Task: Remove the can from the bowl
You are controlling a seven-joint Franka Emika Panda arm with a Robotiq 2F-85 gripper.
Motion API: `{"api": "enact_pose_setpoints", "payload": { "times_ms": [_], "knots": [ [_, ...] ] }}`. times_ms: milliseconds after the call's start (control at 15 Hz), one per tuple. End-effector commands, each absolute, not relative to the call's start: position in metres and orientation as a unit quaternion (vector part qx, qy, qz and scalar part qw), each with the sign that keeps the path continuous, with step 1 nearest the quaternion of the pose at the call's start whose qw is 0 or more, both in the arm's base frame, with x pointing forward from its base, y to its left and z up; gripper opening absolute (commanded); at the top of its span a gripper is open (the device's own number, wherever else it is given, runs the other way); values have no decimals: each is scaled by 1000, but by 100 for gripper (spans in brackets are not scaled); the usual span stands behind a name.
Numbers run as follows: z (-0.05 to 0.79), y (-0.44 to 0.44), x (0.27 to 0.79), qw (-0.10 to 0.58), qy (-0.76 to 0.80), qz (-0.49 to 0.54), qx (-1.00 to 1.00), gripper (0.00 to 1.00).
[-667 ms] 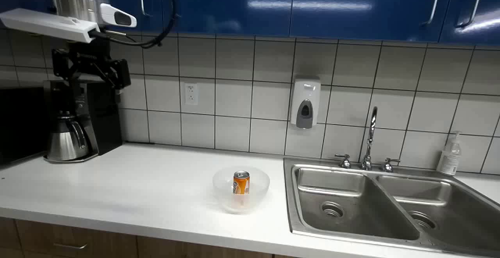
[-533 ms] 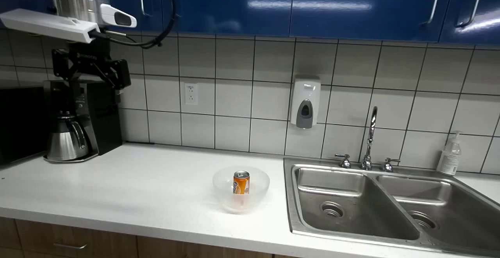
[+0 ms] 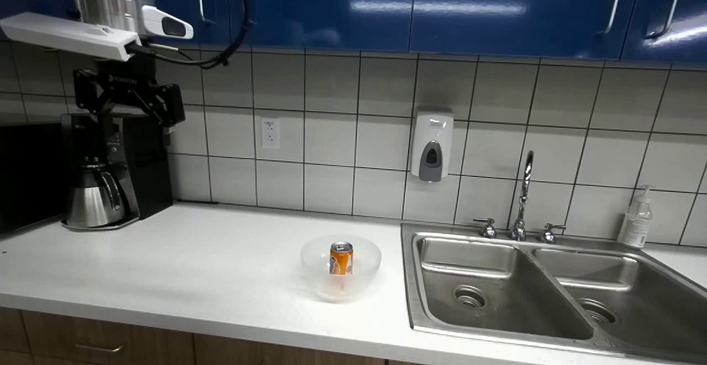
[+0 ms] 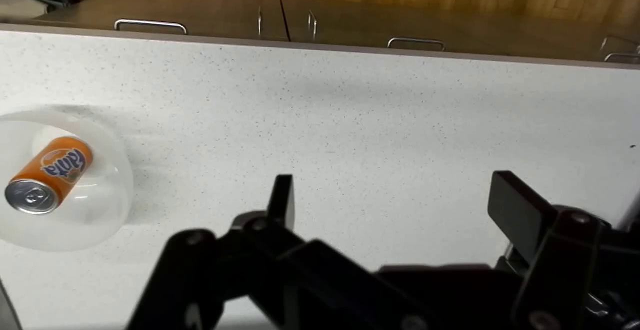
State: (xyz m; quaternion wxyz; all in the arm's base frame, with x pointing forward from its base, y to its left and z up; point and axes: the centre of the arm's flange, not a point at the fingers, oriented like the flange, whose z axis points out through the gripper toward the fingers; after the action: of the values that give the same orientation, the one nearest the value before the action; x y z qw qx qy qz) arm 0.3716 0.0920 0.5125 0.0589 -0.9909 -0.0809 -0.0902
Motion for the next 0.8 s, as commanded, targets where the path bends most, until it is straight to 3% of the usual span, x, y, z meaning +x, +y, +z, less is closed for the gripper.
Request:
{"api": "enact_pose_setpoints", "payload": {
  "times_ms": [0, 733],
  "knots": [
    [512, 90, 371, 57, -79, -96, -991, 100],
    [478, 20, 377, 22, -48, -129, -990, 100]
  ]
}}
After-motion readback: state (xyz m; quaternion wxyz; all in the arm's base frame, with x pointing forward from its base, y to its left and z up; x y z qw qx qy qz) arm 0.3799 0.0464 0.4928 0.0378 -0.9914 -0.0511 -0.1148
